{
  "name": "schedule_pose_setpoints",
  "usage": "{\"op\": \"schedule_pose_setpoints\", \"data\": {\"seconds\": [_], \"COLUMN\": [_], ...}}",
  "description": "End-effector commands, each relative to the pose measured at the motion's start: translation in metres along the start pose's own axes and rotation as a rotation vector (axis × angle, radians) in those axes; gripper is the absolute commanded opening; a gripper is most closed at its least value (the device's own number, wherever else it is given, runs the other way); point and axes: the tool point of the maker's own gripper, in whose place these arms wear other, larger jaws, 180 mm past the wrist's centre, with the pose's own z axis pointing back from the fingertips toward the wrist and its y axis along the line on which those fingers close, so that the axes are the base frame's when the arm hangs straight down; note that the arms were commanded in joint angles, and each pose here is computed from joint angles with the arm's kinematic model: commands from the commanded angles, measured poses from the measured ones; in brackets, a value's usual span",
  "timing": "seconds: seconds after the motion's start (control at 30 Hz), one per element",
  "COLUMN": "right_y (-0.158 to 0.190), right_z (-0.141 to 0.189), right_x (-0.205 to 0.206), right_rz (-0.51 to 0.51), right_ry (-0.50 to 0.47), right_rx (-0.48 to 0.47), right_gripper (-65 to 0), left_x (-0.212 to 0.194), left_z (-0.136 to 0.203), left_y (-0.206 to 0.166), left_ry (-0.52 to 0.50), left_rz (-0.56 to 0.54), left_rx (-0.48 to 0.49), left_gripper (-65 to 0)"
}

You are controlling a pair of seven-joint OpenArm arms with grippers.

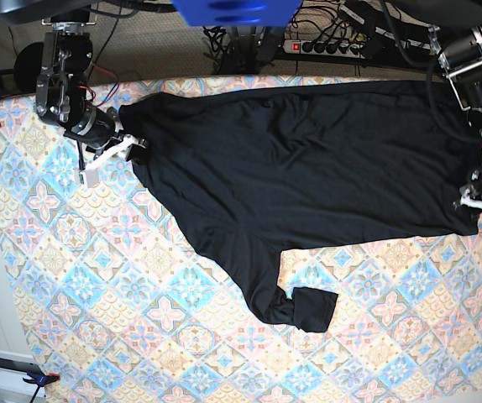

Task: Layout the t-shirt on the table in an organized manner, then fold the t-shirt properly
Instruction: 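Grasp the shirt edge near the left arm base with the left gripper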

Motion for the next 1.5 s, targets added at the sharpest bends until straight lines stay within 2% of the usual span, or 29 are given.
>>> {"op": "schedule_pose_setpoints", "data": {"seconds": [0.0, 0.1, 0.27, 0.5, 0.67, 0.8, 0.93, 1.1, 1.33, 1.47], "right_y": [0.004, 0.003, 0.003, 0.006, 0.008, 0.008, 0.005, 0.005, 0.005, 0.007], "right_z": [0.004, 0.004, 0.004, 0.004, 0.004, 0.003, 0.002, 0.001, 0.001, 0.002], "right_x": [0.010, 0.011, 0.011, 0.018, 0.024, 0.024, 0.022, 0.022, 0.022, 0.023], "right_rz": [0.016, 0.015, 0.015, 0.021, 0.026, 0.025, 0.017, 0.016, 0.018, 0.022], "right_ry": [-0.032, -0.033, -0.033, -0.047, -0.061, -0.061, -0.053, -0.052, -0.052, -0.055], "right_rx": [0.014, 0.013, 0.013, 0.019, 0.024, 0.023, 0.019, 0.018, 0.020, 0.022], "right_gripper": [-38.8, -38.8, -38.8, -38.8, -38.8, -38.8, -38.8, -38.8, -38.8, -38.8], "left_x": [0.024, 0.016, 0.019, -0.015, -0.037, -0.045, -0.037, -0.007, 0.004, 0.004], "left_z": [0.000, -0.007, -0.008, -0.015, -0.019, -0.018, -0.018, -0.011, -0.008, -0.005], "left_y": [0.015, 0.018, 0.018, -0.003, -0.024, -0.025, -0.024, -0.003, 0.009, 0.023], "left_ry": [-0.043, -0.007, -0.055, 0.001, 0.065, 0.083, 0.061, -0.023, -0.044, -0.043], "left_rz": [0.008, 0.033, 0.033, 0.056, -0.039, -0.060, -0.044, 0.040, 0.029, 0.039], "left_rx": [0.035, 0.050, 0.053, 0.020, -0.021, -0.026, -0.023, 0.016, 0.040, 0.100], "left_gripper": [-38.1, -38.1, -38.1, -38.1, -38.4, -38.6, -38.5, -38.1, -38.1, -38.1]}}
